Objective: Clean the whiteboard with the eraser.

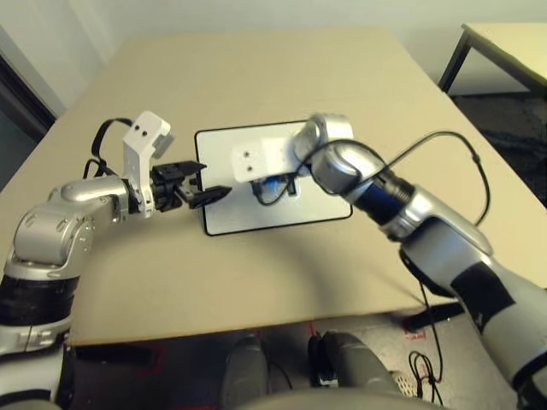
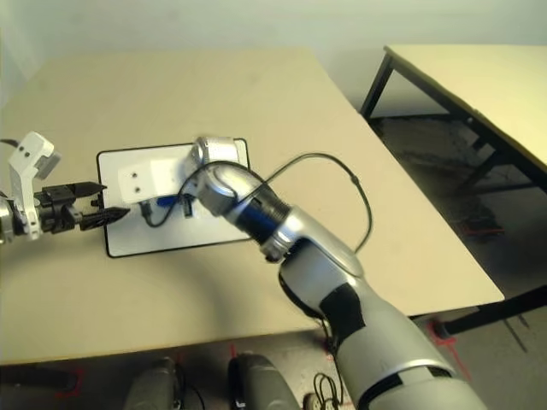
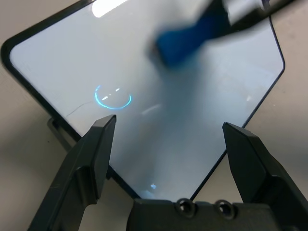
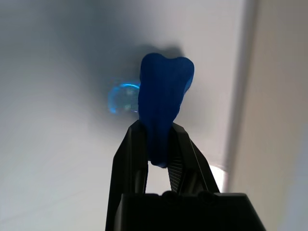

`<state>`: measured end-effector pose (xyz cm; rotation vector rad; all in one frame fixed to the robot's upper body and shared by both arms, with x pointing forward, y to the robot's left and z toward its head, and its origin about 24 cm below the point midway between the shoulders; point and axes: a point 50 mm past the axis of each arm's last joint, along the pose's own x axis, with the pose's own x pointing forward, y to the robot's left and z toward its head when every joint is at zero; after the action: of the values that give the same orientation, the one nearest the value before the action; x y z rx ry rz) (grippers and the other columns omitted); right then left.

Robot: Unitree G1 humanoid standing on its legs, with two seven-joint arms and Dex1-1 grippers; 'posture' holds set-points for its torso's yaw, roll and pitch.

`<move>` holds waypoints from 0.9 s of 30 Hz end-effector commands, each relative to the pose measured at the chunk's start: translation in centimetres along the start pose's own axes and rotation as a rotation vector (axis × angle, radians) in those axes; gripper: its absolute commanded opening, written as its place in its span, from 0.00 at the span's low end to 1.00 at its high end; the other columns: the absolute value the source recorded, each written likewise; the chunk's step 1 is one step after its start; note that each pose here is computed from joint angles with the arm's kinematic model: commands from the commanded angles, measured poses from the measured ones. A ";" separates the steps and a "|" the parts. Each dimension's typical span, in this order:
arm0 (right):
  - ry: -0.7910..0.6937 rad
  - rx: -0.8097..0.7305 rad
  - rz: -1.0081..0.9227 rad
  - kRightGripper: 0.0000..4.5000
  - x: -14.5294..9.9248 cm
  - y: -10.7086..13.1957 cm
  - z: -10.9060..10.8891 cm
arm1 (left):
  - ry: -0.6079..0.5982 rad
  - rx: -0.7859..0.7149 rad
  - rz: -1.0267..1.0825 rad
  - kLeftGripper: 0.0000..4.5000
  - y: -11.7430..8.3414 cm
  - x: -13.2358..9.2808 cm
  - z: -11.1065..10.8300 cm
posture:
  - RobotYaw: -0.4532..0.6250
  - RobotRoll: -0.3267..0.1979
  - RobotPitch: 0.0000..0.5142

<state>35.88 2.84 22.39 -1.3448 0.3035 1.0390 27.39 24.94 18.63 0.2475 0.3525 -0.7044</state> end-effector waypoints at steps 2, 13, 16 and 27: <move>0.016 0.022 0.083 0.13 1.2 1.5 -1.2 | 0.002 -0.004 0.005 1.00 0.0 -0.1 -0.1 | 0.48 0.62 0.16; 0.030 0.009 0.206 0.13 0.2 4.6 -2.3 | 0.003 -0.007 0.009 1.00 0.0 -0.1 -0.2 | 0.48 0.62 0.16; 0.016 0.028 0.116 0.13 0.2 2.5 -1.6 | 0.001 -0.005 0.007 1.00 0.0 0.0 -0.2 | 0.48 0.62 0.16; 0.020 0.041 0.094 0.13 1.3 1.0 -1.4 | 0.001 -0.012 0.014 1.00 -0.2 -0.1 -0.4 | 0.49 0.62 0.16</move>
<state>36.51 2.83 22.01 -1.3103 0.3325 1.0605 27.35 24.91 18.45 0.2444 0.3517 -0.6920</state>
